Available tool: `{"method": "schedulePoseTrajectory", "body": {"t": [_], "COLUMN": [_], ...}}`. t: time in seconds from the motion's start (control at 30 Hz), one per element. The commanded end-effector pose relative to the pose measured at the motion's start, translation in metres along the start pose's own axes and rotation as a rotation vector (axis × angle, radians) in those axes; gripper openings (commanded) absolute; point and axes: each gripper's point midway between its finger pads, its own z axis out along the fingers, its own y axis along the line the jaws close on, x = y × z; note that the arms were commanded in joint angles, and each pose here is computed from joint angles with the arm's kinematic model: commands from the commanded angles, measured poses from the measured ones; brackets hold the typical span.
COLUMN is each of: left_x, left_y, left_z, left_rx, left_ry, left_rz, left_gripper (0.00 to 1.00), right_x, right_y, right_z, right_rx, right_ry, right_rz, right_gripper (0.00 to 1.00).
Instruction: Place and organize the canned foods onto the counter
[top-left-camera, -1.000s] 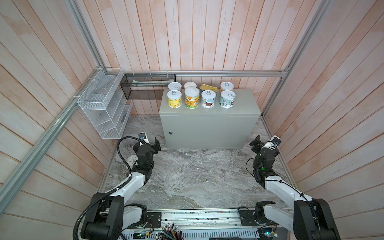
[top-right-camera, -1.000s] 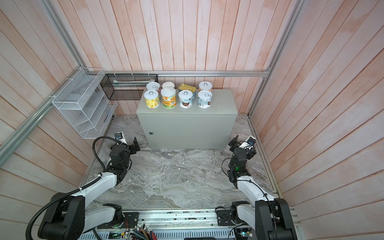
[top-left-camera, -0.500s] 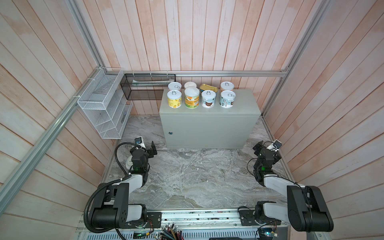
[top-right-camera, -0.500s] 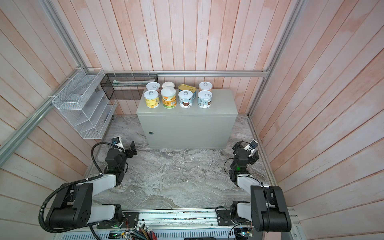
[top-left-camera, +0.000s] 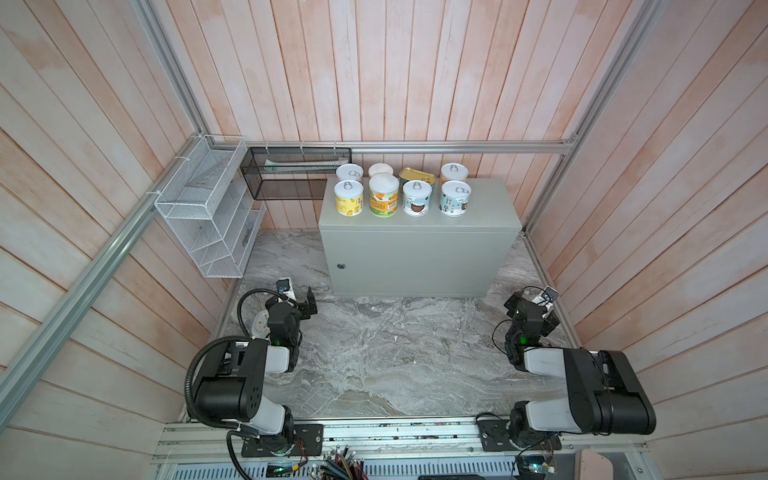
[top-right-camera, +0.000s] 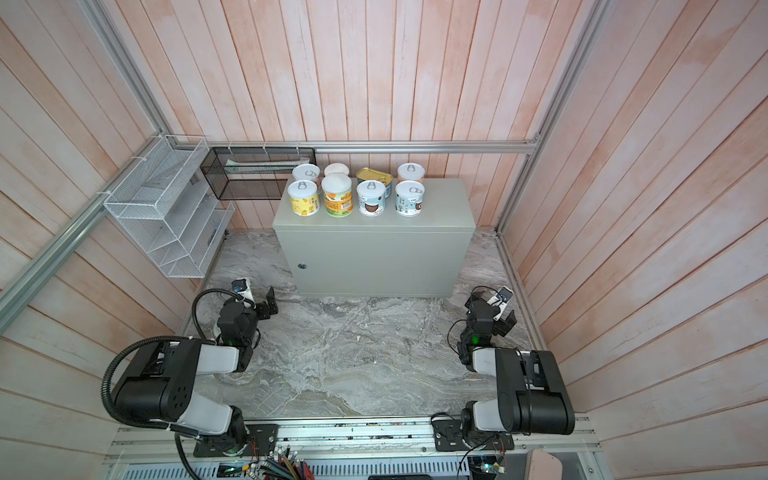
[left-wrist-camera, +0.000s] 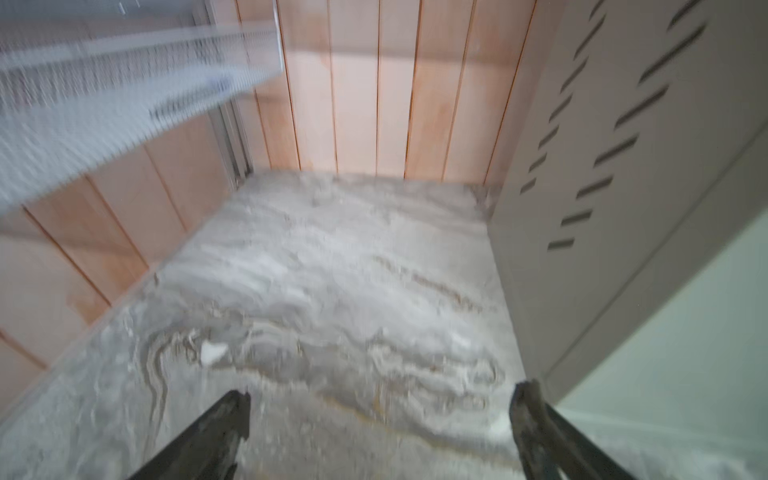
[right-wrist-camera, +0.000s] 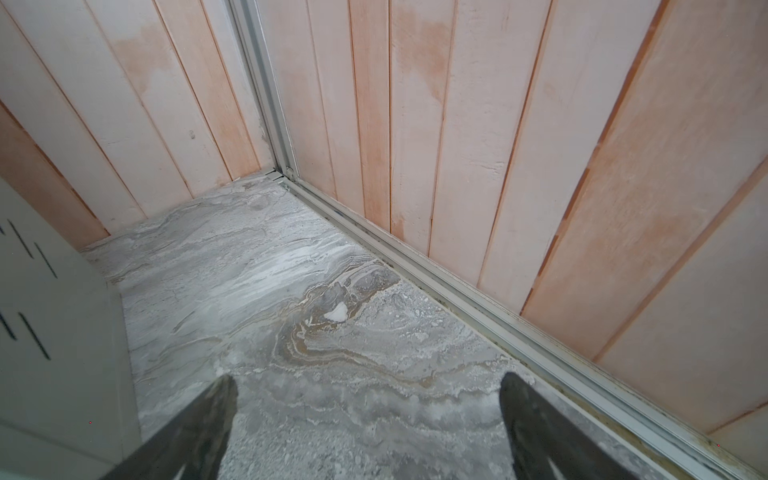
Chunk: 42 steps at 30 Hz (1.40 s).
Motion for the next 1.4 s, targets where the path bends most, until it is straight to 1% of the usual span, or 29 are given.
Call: {"method": "schedulePoseTrajectory", "body": {"t": [0.0,0.13,0.23,0.37,0.47,0.57,0.67,0.77,0.8,0.97,1.07,1.13,1.2,1.3,1.37], "left_x": [-0.029,-0.029,-0.028,-0.028,-0.028,-0.027,-0.028,-0.028,-0.029,-0.028,-0.028,-0.028,-0.028,-0.028,-0.028], "left_y": [0.0,0.0,0.0,-0.001,-0.001,-0.001,-0.001,-0.001,-0.001,-0.001,-0.001,-0.001,0.0,0.0,-0.001], "left_z": [-0.003,-0.002,-0.002,-0.002,-0.002,-0.002,-0.002,-0.002,-0.002,-0.002,-0.002,-0.002,-0.002,-0.002,-0.002], "left_rx": [0.007,0.006,0.006,0.008,0.009,0.008,0.008,0.009,0.009,0.007,0.007,0.008,0.006,0.007,0.008], "left_ry": [-0.133,-0.122,-0.12,-0.118,-0.119,-0.116,-0.118,-0.119,-0.12,-0.12,-0.12,-0.119,-0.119,-0.119,-0.119], "left_rz": [0.006,0.006,0.006,0.006,0.007,0.007,0.006,0.006,0.006,0.006,0.006,0.006,0.006,0.006,0.006], "left_gripper": [1.0,1.0,1.0,1.0,1.0,1.0,1.0,1.0,1.0,1.0,1.0,1.0,1.0,1.0,1.0], "right_x": [-0.01,-0.01,-0.008,-0.004,-0.003,-0.001,0.001,-0.001,0.0,0.0,0.001,0.006,-0.002,0.007,0.004], "right_y": [-0.001,0.0,0.007,0.03,0.043,0.057,0.067,0.071,0.074,0.074,0.074,0.072,0.069,0.071,0.07], "right_z": [0.01,0.012,0.016,0.022,0.018,0.011,0.004,-0.011,-0.013,-0.011,-0.015,-0.021,-0.026,-0.02,-0.021], "right_rx": [0.019,0.013,-0.008,-0.1,-0.158,-0.253,-0.309,-0.371,-0.379,-0.367,-0.382,-0.421,-0.424,-0.419,-0.416], "right_ry": [-0.01,-0.003,0.015,0.065,0.053,0.036,0.022,-0.036,-0.041,-0.036,-0.045,-0.066,-0.145,-0.058,-0.079], "right_rz": [0.05,0.048,0.022,-0.052,-0.096,-0.123,-0.161,-0.166,-0.188,-0.188,-0.186,-0.179,-0.15,-0.174,-0.162], "right_gripper": [0.98,0.98,0.98,0.98,0.97,0.98,0.98,0.98,0.98,0.98,0.98,0.98,0.98,0.98,0.98]}}
